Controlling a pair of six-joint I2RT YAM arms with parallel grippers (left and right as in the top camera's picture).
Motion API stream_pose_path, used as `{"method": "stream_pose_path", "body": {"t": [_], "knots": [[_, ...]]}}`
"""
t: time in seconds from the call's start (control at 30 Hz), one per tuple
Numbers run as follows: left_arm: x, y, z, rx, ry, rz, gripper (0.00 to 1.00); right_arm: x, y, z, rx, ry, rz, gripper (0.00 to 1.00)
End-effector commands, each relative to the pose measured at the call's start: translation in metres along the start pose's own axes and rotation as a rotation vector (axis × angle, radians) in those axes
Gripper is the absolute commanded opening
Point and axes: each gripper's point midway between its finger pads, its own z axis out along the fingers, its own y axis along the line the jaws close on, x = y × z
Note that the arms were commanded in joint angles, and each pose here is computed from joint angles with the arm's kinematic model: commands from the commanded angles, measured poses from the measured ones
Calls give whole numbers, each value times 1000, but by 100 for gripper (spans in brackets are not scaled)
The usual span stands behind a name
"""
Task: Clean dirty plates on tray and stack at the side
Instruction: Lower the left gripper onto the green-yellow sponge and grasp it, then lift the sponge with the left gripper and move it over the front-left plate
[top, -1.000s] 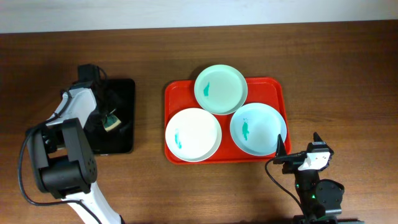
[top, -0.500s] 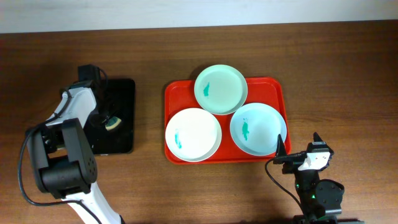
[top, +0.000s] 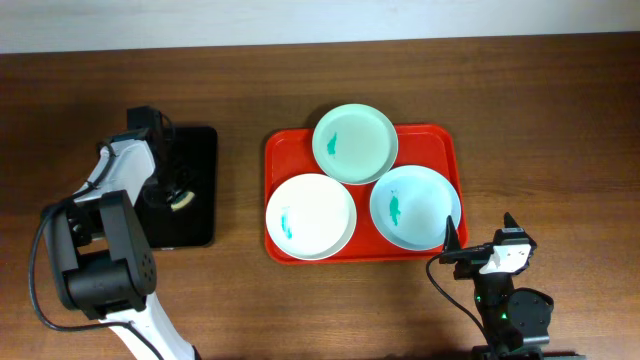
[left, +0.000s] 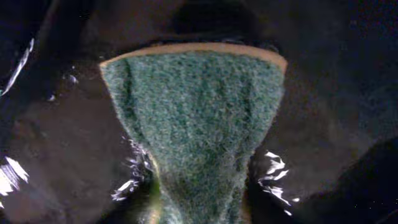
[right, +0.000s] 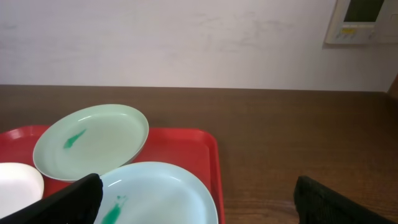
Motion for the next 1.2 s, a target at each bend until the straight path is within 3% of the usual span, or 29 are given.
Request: {"method": "stream_pose_path", "body": {"t": [0.0,0.1,0.13,0.2,0.4,0.47,0.5,0.67,0.73,0.9,1.17], "knots": [[8,3,9,-4,40,-1,0,2,-1,0,5,3,7,99],[6,4,9,-11,28,-1,0,2,-1,0,4,3,7,99],[4,5,9,-19,18,-2,8,2,-1,0,5,3,7,99],[-1,8,9,-37,-7,-2,99,2,-1,0,5,3,7,99],[-19,14,8,-84,-95,-7,99,2,-1,0,5,3,7,99],[-22,13,7,-80,-105,-9,99,2,-1,0,5,3,7,98],[-22,13,7,-79,-107,-9,94,2,-1,0,5,3,7,99],[-23,12,7,-77,-109,-9,22,2,-1,0,5,3,7,99],[-22,13,5,-81,-102,-8,0,2,-1,0,5,3,7,99],[-25,12,-20,-101,-69,-3,0,2,-1,0,5,3,7,99],[-46,-2,-110,-37,-102,-9,0,2,-1,0,5,3,7,98]]}}
